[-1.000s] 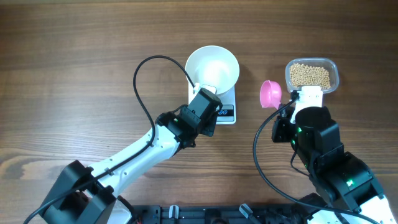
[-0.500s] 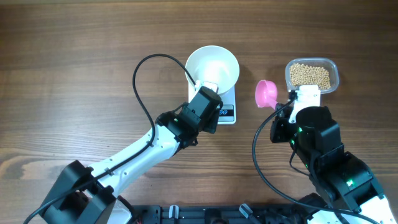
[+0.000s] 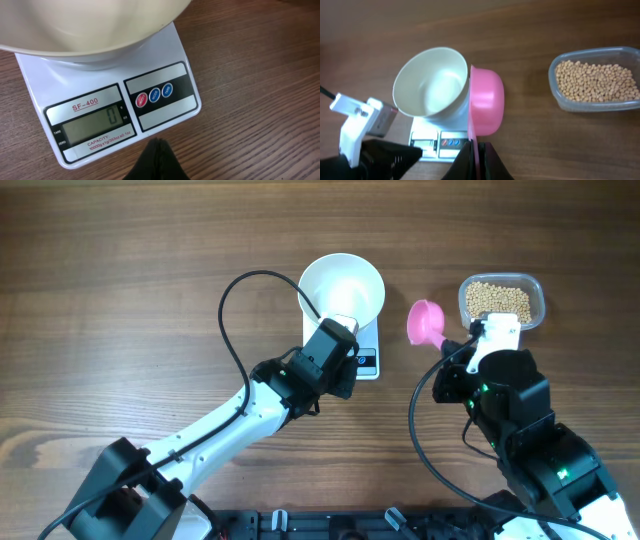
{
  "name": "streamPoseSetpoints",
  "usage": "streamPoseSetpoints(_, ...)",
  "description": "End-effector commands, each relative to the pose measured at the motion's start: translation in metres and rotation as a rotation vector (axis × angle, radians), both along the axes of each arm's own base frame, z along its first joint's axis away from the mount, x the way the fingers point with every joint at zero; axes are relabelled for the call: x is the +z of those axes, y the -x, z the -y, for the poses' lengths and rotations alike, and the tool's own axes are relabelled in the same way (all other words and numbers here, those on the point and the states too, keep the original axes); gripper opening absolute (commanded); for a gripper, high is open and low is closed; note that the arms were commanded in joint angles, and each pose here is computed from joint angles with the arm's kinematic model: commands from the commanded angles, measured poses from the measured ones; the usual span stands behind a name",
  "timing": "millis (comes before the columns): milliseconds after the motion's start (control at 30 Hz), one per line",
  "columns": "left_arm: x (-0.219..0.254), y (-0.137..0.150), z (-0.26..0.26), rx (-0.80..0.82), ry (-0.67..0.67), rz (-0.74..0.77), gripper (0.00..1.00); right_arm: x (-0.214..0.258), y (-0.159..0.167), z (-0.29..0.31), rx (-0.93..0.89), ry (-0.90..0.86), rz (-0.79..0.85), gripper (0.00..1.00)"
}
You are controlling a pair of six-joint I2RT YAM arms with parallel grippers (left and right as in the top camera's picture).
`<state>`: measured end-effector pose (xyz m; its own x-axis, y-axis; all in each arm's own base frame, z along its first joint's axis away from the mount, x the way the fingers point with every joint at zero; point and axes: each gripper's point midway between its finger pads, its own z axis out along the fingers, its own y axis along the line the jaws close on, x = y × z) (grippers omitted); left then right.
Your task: Scoop item into bowl and weigh 150g on scale
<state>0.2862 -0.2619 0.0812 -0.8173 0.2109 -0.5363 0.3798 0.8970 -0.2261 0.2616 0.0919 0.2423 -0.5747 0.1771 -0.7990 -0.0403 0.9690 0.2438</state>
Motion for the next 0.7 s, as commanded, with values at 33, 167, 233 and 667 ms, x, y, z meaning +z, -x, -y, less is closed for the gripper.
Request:
streamPoseSetpoints(33,-0.018,0.001,-0.002,0.003,-0.028,-0.034,0.04,0.022,-0.007,0.015,-0.108,-0.022,0.058,0.04)
streamPoseSetpoints(167,-0.027,-0.011,0.0,0.024,-0.041,-0.004,0.04,0.036,-0.009,0.026,-0.151,0.026,0.08,0.04)
streamPoseSetpoints(233,-0.026,-0.017,0.005,0.026,-0.022,0.02,0.04,0.04,-0.013,0.029,-0.154,0.059,0.071,0.04)
streamPoseSetpoints(667,-0.059,-0.028,0.003,0.058,-0.081,0.021,0.04,0.057,-0.042,0.047,-0.22,0.103,0.064,0.04)
